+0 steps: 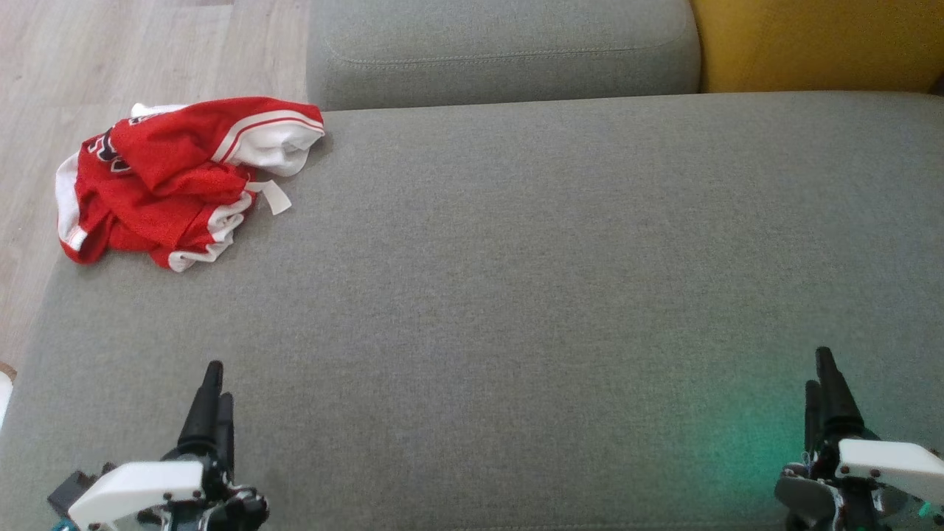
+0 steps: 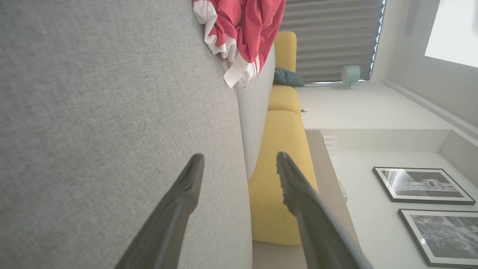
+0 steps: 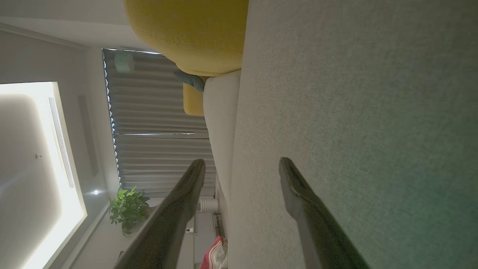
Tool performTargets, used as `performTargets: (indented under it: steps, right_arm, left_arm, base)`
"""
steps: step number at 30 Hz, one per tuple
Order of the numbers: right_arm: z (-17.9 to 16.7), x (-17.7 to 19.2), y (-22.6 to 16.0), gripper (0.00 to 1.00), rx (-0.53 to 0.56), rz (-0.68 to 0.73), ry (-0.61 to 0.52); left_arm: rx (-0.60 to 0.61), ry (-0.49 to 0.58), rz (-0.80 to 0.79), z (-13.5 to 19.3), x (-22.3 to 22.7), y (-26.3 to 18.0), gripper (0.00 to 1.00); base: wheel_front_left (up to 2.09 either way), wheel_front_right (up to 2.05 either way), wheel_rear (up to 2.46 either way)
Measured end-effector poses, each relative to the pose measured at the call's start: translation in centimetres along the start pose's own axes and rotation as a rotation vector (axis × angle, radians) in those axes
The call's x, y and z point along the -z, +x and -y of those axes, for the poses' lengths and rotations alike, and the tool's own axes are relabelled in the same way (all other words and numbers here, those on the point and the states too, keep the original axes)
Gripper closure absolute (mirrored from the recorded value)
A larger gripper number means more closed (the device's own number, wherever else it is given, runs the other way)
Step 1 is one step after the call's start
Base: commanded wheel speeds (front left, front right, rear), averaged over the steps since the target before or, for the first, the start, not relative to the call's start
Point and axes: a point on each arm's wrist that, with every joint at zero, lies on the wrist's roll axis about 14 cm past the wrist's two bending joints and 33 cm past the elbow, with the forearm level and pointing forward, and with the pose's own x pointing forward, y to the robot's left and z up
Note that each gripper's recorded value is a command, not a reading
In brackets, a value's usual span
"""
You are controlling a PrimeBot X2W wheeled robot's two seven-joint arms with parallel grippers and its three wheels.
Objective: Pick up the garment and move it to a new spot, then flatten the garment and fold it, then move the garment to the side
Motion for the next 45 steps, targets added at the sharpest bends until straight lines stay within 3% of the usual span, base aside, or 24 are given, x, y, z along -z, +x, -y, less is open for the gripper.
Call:
performTargets:
  steps: [7,45]
  right_arm:
    - [-1.0,0.1,0.1,0.00,-0.030,0.002,-0.069]
    - [-4.2,3.1,0.3,0.00,-0.162,-0.022,-0.692]
  left_arm:
    - [0.017,0.087,-0.008,0.8,0.5,0.1,0.00]
    - [0.091,0.717,0.011,3.6,2.6,0.2,0.00]
  base:
    - [0.00,0.00,0.00]
    - [0.00,0.00,0.00]
